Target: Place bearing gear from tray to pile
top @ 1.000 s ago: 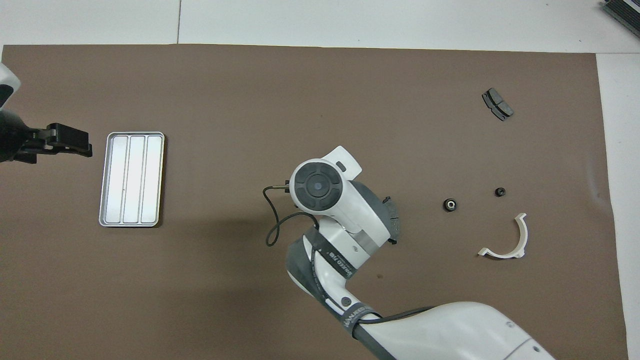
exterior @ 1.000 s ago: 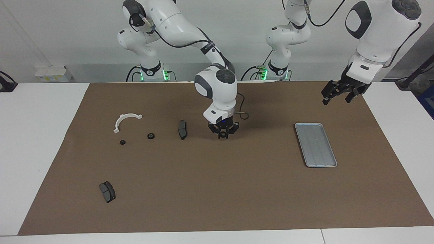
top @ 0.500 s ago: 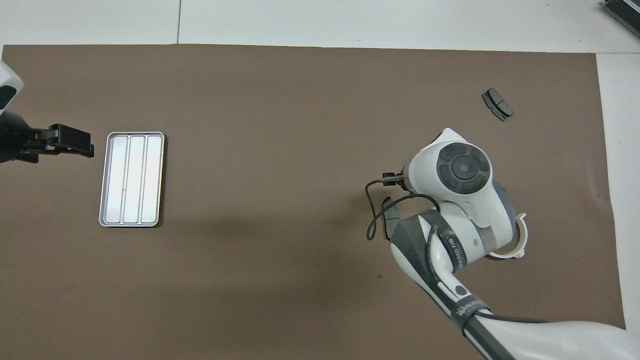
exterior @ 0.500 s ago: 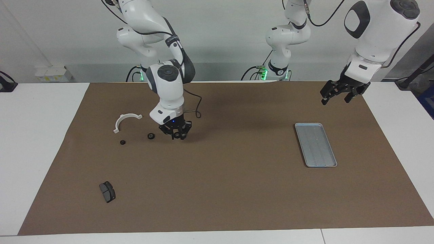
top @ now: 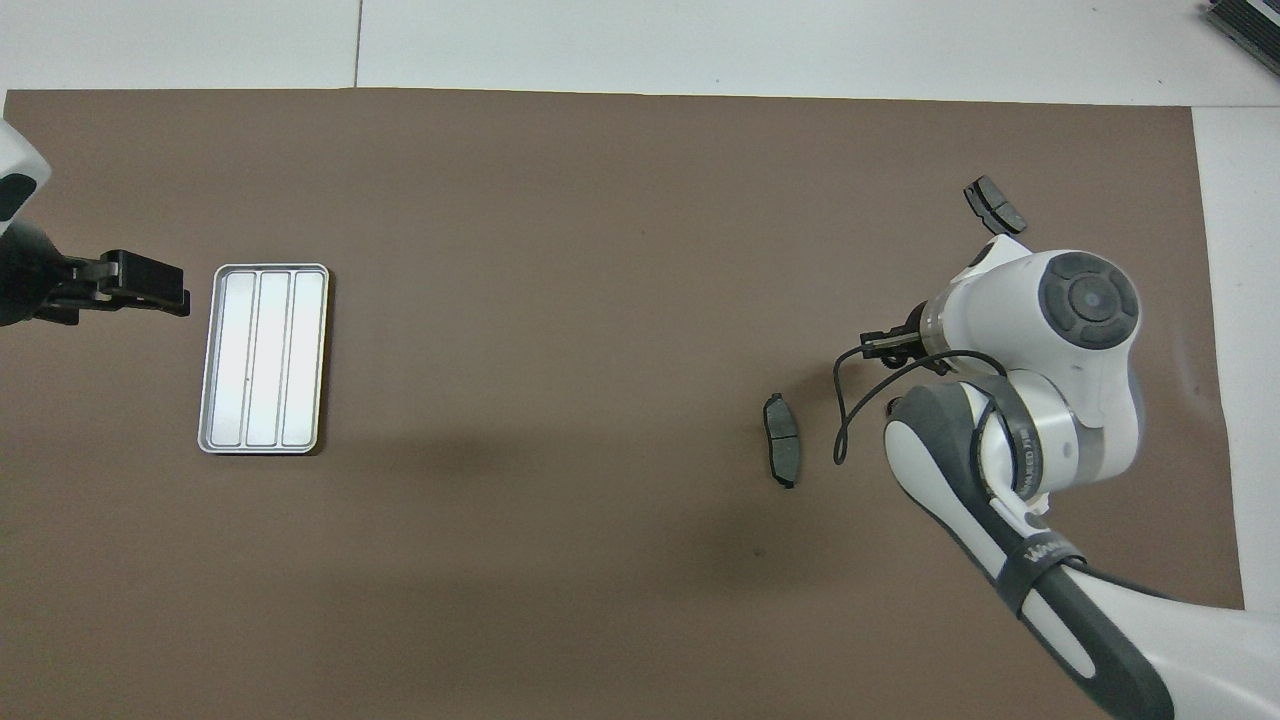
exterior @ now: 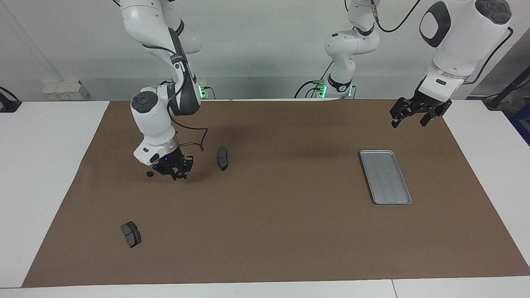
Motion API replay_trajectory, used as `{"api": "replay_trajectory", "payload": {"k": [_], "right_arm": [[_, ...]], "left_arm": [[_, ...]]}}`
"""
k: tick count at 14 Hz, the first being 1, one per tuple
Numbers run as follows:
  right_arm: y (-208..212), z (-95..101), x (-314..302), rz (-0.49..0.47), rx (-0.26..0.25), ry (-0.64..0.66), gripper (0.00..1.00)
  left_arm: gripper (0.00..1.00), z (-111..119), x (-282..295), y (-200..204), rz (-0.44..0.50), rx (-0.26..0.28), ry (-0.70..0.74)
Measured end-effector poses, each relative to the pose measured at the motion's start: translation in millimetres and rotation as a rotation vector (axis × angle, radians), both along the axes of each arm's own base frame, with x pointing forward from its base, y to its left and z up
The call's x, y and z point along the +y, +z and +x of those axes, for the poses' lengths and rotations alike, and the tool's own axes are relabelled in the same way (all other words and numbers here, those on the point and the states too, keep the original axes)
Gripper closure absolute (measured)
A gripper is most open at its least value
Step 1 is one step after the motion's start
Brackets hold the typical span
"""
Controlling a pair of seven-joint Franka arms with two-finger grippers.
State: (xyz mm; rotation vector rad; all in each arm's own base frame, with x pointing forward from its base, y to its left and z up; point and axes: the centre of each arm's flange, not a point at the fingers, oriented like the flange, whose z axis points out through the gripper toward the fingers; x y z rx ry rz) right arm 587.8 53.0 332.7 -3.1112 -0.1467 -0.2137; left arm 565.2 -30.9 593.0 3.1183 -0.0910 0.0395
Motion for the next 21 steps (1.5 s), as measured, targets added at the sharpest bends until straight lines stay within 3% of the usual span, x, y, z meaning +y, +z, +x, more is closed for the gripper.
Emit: {"api": "replay_trajectory", "payload": {"k": [4, 8, 10, 15, 21], "right_arm": [[-14.7, 13.1, -17.8, 0.005, -0.012, -0.032, 0.66], [-11.4, 19.6, -17.8, 0.007, -0.023, -0.033, 0.27], [-1.9, 22.0, -14.6, 0.008, -0.031, -0.028, 0.02], [72.0, 5.0, -15.1, -0.001, -0.002, -0.062, 0.0], [222.0, -48.2, -15.8, -0.019, 0.054, -0.136, 0.0]], "left_arm": [[0.0, -0.2, -0.8, -0.6, 0.001, 0.001, -0.023], [0.0, -0.6, -1.4, 0.2, 0.001, -0.001, -0.024], [0.0, -0.8, -1.4, 0.6, 0.001, -0.001, -0.024], [0.0, -1.0, -0.7, 0.5, 0.001, 0.0, -0.023], [0.0, -0.6, 8.0, 0.5, 0.001, 0.001, -0.007]]}}
